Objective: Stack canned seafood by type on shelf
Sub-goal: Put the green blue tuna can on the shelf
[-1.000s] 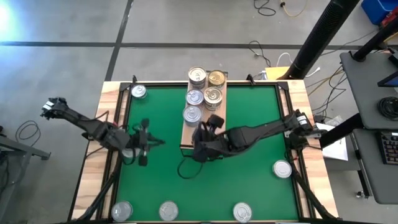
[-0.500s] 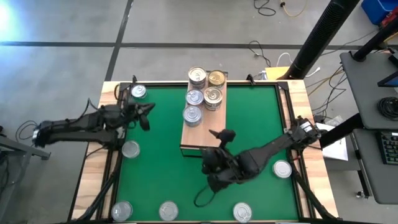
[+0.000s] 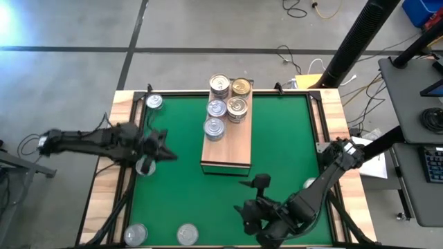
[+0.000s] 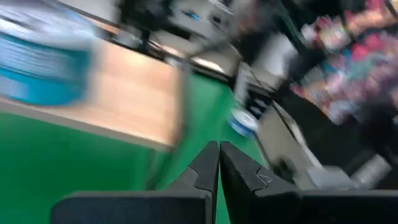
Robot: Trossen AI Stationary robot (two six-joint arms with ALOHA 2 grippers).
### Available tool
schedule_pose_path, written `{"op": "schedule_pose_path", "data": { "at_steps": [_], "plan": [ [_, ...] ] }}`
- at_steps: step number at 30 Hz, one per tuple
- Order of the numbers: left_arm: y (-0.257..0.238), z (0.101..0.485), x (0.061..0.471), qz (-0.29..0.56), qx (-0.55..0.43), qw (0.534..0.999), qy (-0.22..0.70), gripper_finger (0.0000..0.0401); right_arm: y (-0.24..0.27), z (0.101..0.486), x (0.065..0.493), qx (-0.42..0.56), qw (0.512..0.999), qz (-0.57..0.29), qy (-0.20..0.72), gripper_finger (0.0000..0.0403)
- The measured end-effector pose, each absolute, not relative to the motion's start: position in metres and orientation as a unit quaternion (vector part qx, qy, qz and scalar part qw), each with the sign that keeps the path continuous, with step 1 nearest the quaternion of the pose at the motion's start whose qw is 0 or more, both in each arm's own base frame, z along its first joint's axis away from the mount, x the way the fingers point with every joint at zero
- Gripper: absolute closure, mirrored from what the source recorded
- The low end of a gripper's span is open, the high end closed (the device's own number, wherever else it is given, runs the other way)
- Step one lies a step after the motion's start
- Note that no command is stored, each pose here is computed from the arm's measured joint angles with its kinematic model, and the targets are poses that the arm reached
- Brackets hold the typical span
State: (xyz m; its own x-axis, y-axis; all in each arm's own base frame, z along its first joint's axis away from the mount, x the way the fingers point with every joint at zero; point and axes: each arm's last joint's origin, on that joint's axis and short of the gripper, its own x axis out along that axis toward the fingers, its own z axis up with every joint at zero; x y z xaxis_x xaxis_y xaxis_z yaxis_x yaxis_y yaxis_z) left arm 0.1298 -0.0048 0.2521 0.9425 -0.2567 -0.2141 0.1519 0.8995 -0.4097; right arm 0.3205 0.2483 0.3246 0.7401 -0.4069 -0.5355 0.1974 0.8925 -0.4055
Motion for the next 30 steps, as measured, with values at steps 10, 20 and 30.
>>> {"op": "schedule_pose_path", "data": {
  "at_steps": [10,20,30],
  "plan": [
    [-0.095,0.213,0.121,-0.154,-0.177,0.959,0.16,0.0401,0.273,0.336,0.318,-0.096,0.949,-0.101,0.283,0.0003],
    [-0.177,0.203,0.112,-0.132,-0.266,0.89,0.346,0.0401,0.295,0.33,0.311,-0.038,0.964,-0.064,0.257,0.0003],
    [-0.241,0.196,0.119,-0.026,-0.257,0.572,0.778,0.0401,0.292,0.29,0.311,-0.013,0.959,-0.111,0.26,0.0003]
  ]
}}
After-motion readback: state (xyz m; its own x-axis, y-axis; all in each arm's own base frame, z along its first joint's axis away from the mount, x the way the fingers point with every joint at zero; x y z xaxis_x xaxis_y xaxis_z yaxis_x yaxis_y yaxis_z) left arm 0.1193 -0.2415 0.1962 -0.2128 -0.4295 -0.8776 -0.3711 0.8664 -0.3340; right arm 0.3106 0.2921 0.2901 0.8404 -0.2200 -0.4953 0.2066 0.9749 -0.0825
